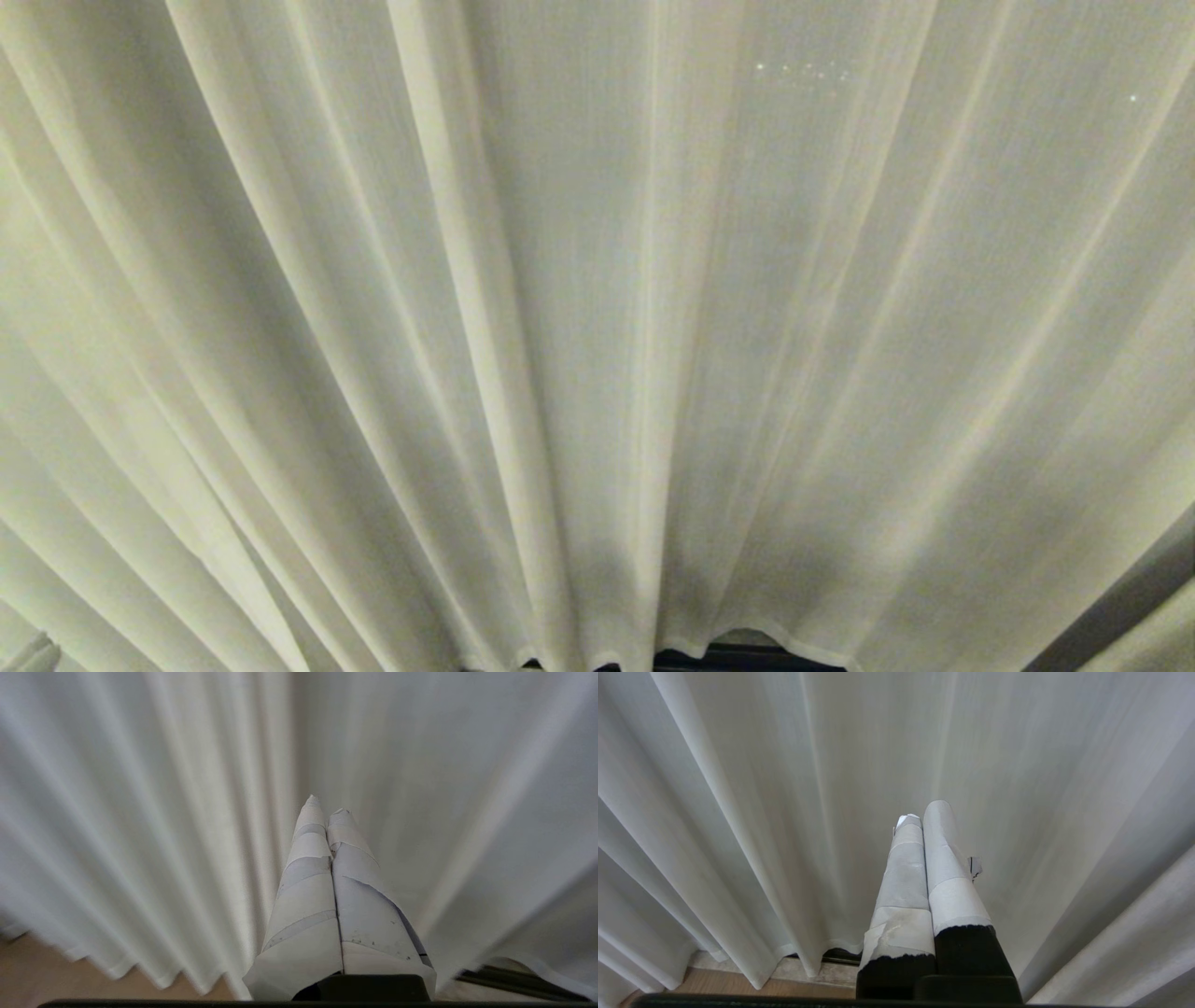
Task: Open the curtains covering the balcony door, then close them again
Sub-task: Close the inner curtains on both sides, then close the outer curtains on both sides
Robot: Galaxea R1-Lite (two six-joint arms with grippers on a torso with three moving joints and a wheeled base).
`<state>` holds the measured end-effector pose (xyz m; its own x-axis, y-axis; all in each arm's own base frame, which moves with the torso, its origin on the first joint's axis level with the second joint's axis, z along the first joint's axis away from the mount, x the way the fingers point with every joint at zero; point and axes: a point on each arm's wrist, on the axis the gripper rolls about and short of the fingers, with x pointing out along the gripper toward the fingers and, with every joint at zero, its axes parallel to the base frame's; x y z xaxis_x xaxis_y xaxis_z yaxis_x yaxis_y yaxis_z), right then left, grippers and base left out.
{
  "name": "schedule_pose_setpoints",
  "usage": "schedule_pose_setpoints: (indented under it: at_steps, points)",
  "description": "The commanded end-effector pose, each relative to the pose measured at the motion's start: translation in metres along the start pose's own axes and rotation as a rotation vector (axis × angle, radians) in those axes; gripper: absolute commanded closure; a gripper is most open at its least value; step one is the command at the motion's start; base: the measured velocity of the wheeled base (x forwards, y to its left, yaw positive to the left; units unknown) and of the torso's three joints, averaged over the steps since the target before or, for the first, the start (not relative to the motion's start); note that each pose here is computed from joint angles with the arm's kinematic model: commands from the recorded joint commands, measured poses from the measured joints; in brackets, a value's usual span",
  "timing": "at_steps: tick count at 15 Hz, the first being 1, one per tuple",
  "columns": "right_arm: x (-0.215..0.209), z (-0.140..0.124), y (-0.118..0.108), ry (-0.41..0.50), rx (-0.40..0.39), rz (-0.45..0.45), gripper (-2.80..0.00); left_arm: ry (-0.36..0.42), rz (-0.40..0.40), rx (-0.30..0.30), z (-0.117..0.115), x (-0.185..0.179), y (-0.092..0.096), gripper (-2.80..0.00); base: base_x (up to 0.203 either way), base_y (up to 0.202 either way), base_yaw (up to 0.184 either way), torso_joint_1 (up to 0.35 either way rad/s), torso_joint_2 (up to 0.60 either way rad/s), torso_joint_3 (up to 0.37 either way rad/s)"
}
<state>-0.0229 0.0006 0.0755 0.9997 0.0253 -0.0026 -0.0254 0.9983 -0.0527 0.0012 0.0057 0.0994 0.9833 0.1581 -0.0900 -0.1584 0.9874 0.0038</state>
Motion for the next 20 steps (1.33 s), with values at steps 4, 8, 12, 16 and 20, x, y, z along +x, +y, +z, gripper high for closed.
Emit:
schedule_pose_setpoints:
  at_steps: [4,8,12,16,20]
  points:
    - [0.0,0.0,0.0,0.001,-0.001,0.001,0.0,-0.084,-0.032,0.043,-0.01,-0.013,-0.001,0.0,0.0,0.0,0.0,0.0,0.0,0.0]
    - [0.0,0.0,0.0,0.0,-0.001,0.001,0.0,-0.108,-0.159,0.07,-0.025,-0.022,-0.002,0.0,0.0,0.0,0.0,0.0,0.0,0.0]
    - [0.0,0.0,0.0,0.0,-0.001,0.001,0.0,-0.109,-0.159,0.071,-0.025,-0.022,-0.002,0.0,0.0,0.0,0.0,0.0,0.0,0.0]
    - [0.0,0.0,0.0,0.0,-0.001,0.001,0.0,-0.108,-0.159,0.065,-0.025,-0.022,-0.002,0.0,0.0,0.0,0.0,0.0,0.0,0.0]
    - [0.0,0.0,0.0,0.0,-0.001,0.001,0.0,-0.108,-0.159,0.067,-0.025,-0.022,-0.002,0.0,0.0,0.0,0.0,0.0,0.0,0.0]
